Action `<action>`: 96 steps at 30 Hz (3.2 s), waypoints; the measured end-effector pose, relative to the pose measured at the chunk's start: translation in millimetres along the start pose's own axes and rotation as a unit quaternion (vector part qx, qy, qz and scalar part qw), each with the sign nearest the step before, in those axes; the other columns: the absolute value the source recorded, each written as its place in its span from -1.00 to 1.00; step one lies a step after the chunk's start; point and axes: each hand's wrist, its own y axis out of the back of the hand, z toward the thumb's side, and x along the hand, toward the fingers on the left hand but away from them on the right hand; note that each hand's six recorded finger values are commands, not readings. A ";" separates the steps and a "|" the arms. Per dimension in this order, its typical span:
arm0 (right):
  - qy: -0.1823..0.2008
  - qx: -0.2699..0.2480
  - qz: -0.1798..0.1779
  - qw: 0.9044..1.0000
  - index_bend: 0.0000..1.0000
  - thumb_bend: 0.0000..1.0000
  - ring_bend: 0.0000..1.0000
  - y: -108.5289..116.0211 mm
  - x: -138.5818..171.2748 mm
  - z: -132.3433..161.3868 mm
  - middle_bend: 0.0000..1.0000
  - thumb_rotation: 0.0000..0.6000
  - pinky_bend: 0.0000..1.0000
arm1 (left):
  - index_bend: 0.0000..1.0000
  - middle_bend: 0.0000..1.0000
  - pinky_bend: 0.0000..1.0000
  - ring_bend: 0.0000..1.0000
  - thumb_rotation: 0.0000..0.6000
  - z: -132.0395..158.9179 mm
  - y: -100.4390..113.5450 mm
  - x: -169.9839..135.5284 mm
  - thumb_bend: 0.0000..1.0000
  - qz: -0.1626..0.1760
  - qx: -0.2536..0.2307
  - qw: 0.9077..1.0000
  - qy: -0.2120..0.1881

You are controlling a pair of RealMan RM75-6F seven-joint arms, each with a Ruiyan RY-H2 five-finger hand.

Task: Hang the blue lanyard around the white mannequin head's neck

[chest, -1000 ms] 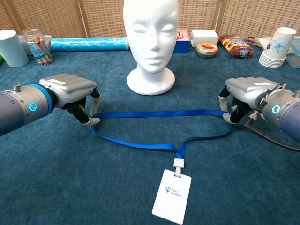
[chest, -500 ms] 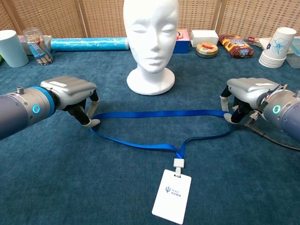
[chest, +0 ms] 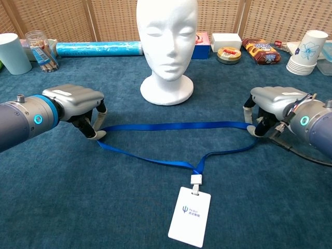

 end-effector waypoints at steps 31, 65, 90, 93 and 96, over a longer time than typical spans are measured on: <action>0.054 -0.044 -0.039 0.997 0.27 0.06 1.00 33.4 33.9 11.5 1.00 1.00 1.00 | 0.24 1.00 1.00 1.00 0.52 -28.9 18.3 -21.3 -0.06 0.069 -0.043 0.997 0.008; 0.241 -0.245 -0.121 0.931 0.32 0.08 1.00 201.2 124.4 27.8 1.00 1.00 1.00 | 0.25 1.00 1.00 1.00 0.53 -85.2 175.2 -115.3 -0.06 0.304 -0.141 0.942 -0.030; 0.231 -0.268 -0.155 0.922 0.34 0.08 1.00 278.5 64.6 33.1 1.00 1.00 1.00 | 0.25 1.00 1.00 1.00 0.53 -94.7 225.2 -70.4 -0.06 0.320 -0.145 0.936 0.012; 0.226 -0.265 -0.158 0.924 0.35 0.08 1.00 288.4 54.0 35.4 1.00 1.00 1.00 | 0.25 1.00 1.00 1.00 0.54 -98.2 228.4 -61.1 -0.06 0.320 -0.145 0.936 0.021; 0.220 -0.262 -0.162 0.926 0.35 0.08 1.00 298.2 44.5 38.5 1.00 1.00 1.00 | 0.25 1.00 1.00 1.00 0.53 -100.4 229.8 -52.5 -0.06 0.319 -0.147 0.936 0.028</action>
